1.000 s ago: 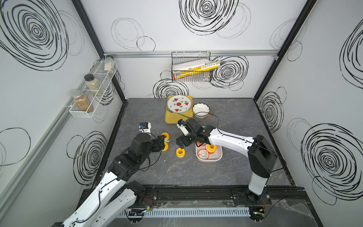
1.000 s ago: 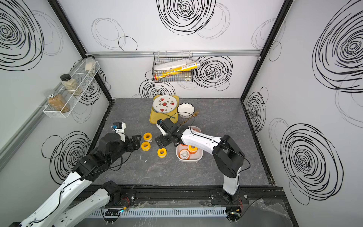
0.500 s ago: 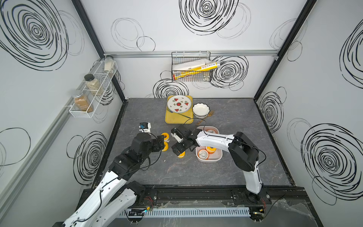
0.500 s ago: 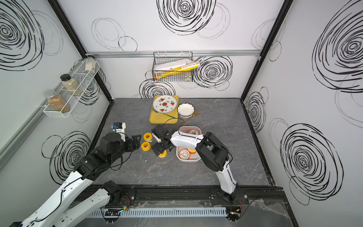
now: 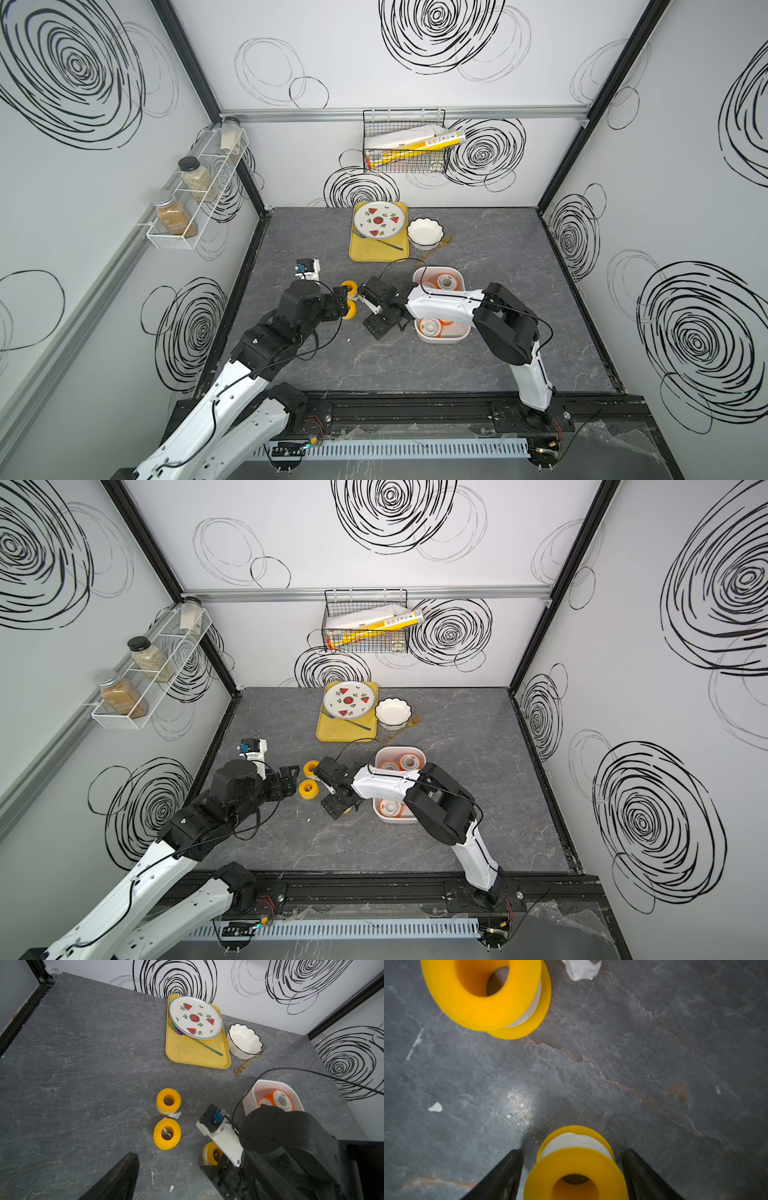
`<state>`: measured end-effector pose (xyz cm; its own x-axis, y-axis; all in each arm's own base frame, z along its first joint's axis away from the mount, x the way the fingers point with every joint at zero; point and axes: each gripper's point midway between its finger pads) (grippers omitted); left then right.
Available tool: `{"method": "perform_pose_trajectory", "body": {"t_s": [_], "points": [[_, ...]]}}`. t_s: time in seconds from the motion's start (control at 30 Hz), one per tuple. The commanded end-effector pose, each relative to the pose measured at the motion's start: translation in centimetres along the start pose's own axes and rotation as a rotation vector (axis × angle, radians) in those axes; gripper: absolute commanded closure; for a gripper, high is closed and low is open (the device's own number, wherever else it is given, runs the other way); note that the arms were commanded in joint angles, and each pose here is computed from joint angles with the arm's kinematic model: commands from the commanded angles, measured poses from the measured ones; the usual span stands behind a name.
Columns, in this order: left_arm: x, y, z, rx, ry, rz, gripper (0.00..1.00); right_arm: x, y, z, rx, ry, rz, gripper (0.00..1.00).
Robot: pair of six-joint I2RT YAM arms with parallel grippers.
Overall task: Put the sealing tape into the storage box
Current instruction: Pick up the sealing tape at the center of the board, then place the sealing tape in the storage box.
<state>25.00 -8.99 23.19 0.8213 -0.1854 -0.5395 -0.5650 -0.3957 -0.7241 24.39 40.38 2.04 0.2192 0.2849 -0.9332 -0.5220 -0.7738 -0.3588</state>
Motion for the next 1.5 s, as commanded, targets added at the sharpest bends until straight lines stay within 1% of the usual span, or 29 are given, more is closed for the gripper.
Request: {"method": "perform_pose_trajectory", "body": {"t_s": [0.0, 0.13, 0.33, 0.5, 0.73, 0.87, 1.0, 1.17, 1.37, 1.47], "points": [[0.2, -0.4, -0.4, 0.005, 0.018, -0.018, 0.14, 0.4, 1.0, -0.3, -0.003, 0.038, 0.047, 0.28], [0.3, -0.4, -0.3, 0.005, 0.017, -0.018, 0.14, 0.3, 0.6, -0.3, -0.004, 0.038, 0.039, 0.40], [0.3, -0.4, -0.3, 0.005, 0.016, -0.019, 0.14, -0.7, -0.1, -0.3, 0.001, 0.035, 0.014, 0.48], [0.2, -0.4, -0.3, 0.003, 0.015, -0.020, 0.14, -2.3, -0.7, -0.4, 0.000, 0.040, -0.022, 0.49], [0.3, -0.4, -0.3, 0.004, 0.014, -0.018, 0.14, -5.7, -1.8, -0.7, 0.006, 0.044, -0.090, 0.50], [0.3, -0.4, -0.3, 0.004, 0.014, -0.018, 0.14, -7.6, -2.0, -1.5, 0.009, 0.080, -0.115, 0.51], [0.4, -0.4, -0.3, 0.004, 0.015, -0.015, 0.14, -10.0, -2.0, -3.2, 0.037, 0.120, -0.151, 0.51], [0.5, -0.3, -0.3, 0.005, 0.015, -0.010, 0.14, -12.8, -0.9, -5.9, 0.098, 0.132, -0.196, 0.52], [0.2, -0.5, -0.4, 0.004, 0.029, -0.020, 0.14, -14.2, 2.8, -9.1, 0.196, 0.109, -0.236, 0.53], [0.2, -0.5, -0.5, 0.005, 0.034, -0.021, 0.14, -14.1, 4.9, -9.8, 0.221, 0.112, -0.228, 0.53]]}}
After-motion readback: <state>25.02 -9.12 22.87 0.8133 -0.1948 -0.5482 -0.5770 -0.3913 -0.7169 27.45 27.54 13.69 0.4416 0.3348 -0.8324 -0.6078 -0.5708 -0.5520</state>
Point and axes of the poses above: each gripper's point midway between its finger pads, its own x axis out along the fingers, its own z axis along the line the jaws close on, y = z × x, and after that the axes turned 10 degrees about -x, right-handed
